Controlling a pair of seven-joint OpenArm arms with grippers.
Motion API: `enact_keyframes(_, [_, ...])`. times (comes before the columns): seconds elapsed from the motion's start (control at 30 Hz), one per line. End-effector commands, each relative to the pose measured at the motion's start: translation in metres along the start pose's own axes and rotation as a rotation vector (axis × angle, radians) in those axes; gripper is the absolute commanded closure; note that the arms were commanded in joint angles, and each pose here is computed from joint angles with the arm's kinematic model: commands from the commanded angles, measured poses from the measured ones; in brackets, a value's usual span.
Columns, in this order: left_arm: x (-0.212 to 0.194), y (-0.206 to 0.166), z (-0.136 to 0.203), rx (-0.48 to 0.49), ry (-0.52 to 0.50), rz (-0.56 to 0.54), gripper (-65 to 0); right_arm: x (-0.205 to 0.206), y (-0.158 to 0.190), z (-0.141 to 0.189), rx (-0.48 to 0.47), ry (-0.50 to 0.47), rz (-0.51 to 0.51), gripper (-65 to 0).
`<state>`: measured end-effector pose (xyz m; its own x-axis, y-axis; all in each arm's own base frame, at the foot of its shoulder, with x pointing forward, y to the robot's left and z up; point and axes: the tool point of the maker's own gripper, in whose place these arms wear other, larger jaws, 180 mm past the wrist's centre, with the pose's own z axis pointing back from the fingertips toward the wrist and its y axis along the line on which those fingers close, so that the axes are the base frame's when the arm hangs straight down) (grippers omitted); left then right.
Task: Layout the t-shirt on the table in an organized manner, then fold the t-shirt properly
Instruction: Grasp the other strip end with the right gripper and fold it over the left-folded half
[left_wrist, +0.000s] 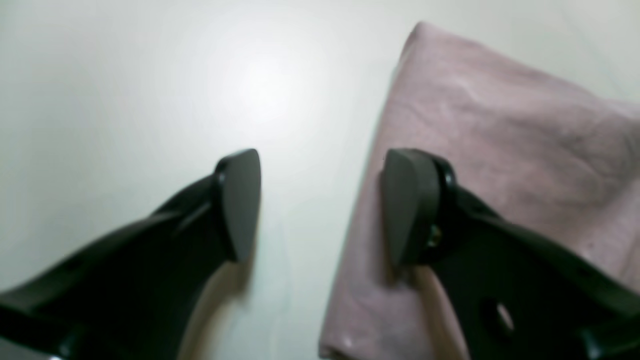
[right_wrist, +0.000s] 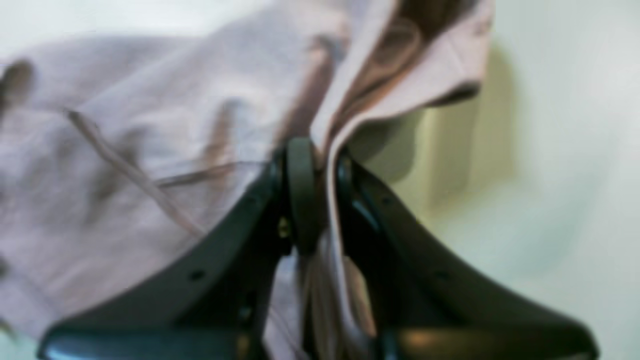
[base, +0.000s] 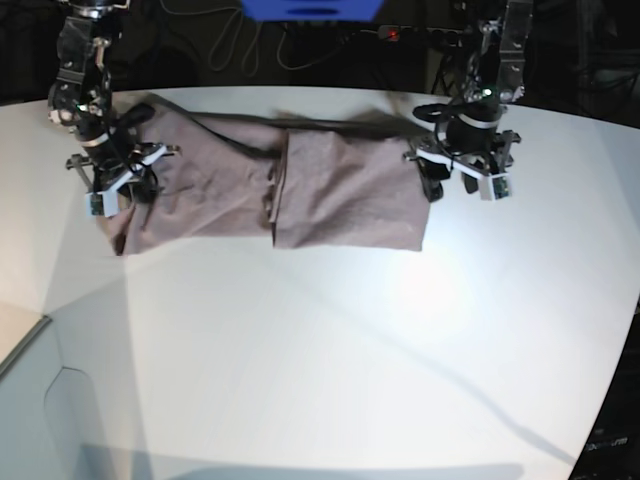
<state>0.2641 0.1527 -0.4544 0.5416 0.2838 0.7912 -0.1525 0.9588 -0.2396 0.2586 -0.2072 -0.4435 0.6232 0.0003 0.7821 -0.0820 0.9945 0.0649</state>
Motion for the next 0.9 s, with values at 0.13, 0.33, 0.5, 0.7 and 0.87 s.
enact_keyframes(0.13, [0.004,-0.008,-0.01,-0.022,-0.014,-0.008,-37.6,0.051,0.034,0.019,0.069,-0.154,0.073,0.0])
enact_keyframes(0.33, [-0.002,-0.029,-0.01,-0.071,0.002,-0.026,-37.6,0.081,0.088,0.038,0.189,-0.242,0.152,0.0])
enact_keyframes(0.5, [-0.003,-0.031,-0.009,-0.077,0.003,-0.028,-37.6,0.089,0.138,0.046,0.314,-0.275,0.191,0.0])
enact_keyframes(0.7, [-0.003,-0.031,-0.009,-0.077,0.003,-0.028,-37.6,0.083,0.18,0.048,0.428,-0.267,0.211,0.0])
enact_keyframes(0.87, [-0.005,-0.031,-0.008,-0.077,0.008,-0.029,-37.6,0.091,0.204,0.047,0.492,-0.286,0.232,0.0])
